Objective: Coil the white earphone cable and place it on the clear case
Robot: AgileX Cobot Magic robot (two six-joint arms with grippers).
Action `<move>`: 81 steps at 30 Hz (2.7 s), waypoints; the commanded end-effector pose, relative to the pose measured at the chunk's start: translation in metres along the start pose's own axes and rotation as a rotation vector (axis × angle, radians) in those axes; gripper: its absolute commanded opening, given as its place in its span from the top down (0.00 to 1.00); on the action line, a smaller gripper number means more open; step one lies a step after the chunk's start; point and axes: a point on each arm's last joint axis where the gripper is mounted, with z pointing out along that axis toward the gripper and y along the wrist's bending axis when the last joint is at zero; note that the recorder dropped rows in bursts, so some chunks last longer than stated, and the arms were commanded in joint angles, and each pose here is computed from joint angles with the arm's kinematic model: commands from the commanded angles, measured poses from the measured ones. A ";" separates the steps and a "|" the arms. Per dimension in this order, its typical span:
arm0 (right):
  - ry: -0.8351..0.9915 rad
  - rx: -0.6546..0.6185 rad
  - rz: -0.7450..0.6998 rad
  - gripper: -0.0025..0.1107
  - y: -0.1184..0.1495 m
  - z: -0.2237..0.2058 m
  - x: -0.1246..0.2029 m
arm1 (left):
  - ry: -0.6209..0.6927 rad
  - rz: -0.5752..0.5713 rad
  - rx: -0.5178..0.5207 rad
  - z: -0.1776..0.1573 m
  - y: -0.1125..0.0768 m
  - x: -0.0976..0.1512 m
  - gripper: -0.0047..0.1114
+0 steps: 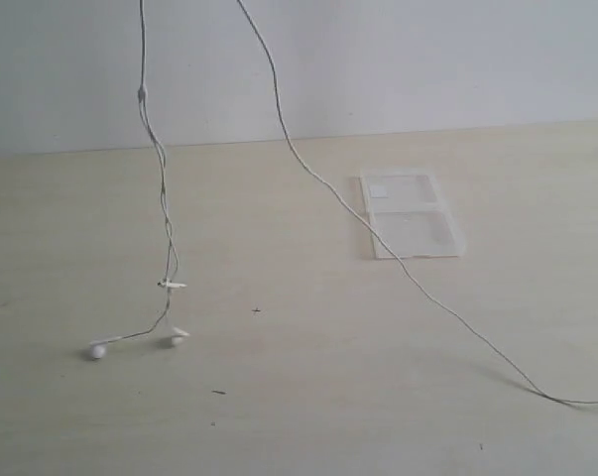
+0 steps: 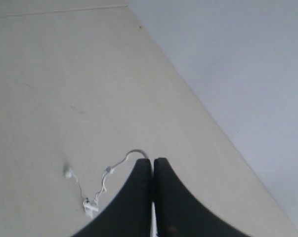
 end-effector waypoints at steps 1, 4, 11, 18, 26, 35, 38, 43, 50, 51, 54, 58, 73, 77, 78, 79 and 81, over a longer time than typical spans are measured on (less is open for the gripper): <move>-0.102 0.024 0.014 0.98 -0.005 -0.026 -0.021 | -0.124 -0.021 -0.001 -0.001 0.000 -0.011 0.96; -0.178 0.028 0.026 0.98 -0.008 -0.042 -0.036 | -0.133 -0.145 0.007 -0.001 0.000 -0.012 0.96; -0.286 0.037 0.028 0.98 -0.012 -0.074 -0.058 | -0.131 -0.184 0.010 -0.001 0.000 -0.012 0.96; -0.294 0.012 0.006 0.98 -0.010 -0.088 -0.063 | -0.150 -0.292 0.019 -0.002 0.000 -0.014 0.96; -0.272 -0.030 -0.017 0.98 -0.006 -0.089 -0.062 | -0.268 -0.530 0.068 -0.004 0.000 -0.025 0.96; -0.261 -0.207 -0.023 0.98 0.013 -0.087 -0.062 | -0.237 -0.893 0.278 -0.006 -0.012 -0.031 0.96; -0.213 -0.258 -0.042 0.98 0.022 -0.075 -0.061 | -0.214 -0.826 0.394 -0.010 -0.021 -0.043 0.96; -0.139 -0.348 -0.058 0.98 0.040 -0.040 -0.060 | -0.099 -0.790 0.516 -0.009 -0.030 -0.063 0.96; -0.097 -0.397 -0.076 0.98 0.051 -0.023 -0.059 | 0.155 -0.715 0.753 0.012 -0.047 -0.096 0.96; -0.097 -0.397 -0.076 0.98 0.051 -0.023 -0.059 | 0.213 -0.680 0.865 0.015 -0.053 -0.104 0.96; -0.078 -0.408 -0.080 0.98 0.052 -0.024 -0.057 | 0.288 -0.690 0.958 0.030 -0.056 -0.115 0.96; -0.061 -0.396 -0.089 0.98 0.051 -0.023 -0.055 | 0.285 -0.687 0.940 0.044 -0.053 -0.127 0.96; 0.006 -0.396 -0.097 0.98 0.052 -0.005 -0.049 | 0.165 -0.455 0.990 0.041 -0.055 -0.129 0.96; 0.004 -0.400 -0.094 0.98 0.052 -0.005 -0.049 | 0.119 -0.411 1.023 0.039 -0.056 -0.132 0.72; 0.002 -0.405 -0.091 0.98 0.052 -0.005 -0.049 | 0.107 -0.424 1.017 0.039 -0.055 -0.133 0.65; -0.003 -0.420 -0.084 0.98 0.054 -0.006 -0.050 | 0.078 -0.412 1.000 0.041 -0.054 -0.137 0.58; -0.003 -0.425 -0.082 0.98 0.054 -0.006 -0.050 | 0.046 -0.377 0.996 0.041 -0.052 -0.147 0.55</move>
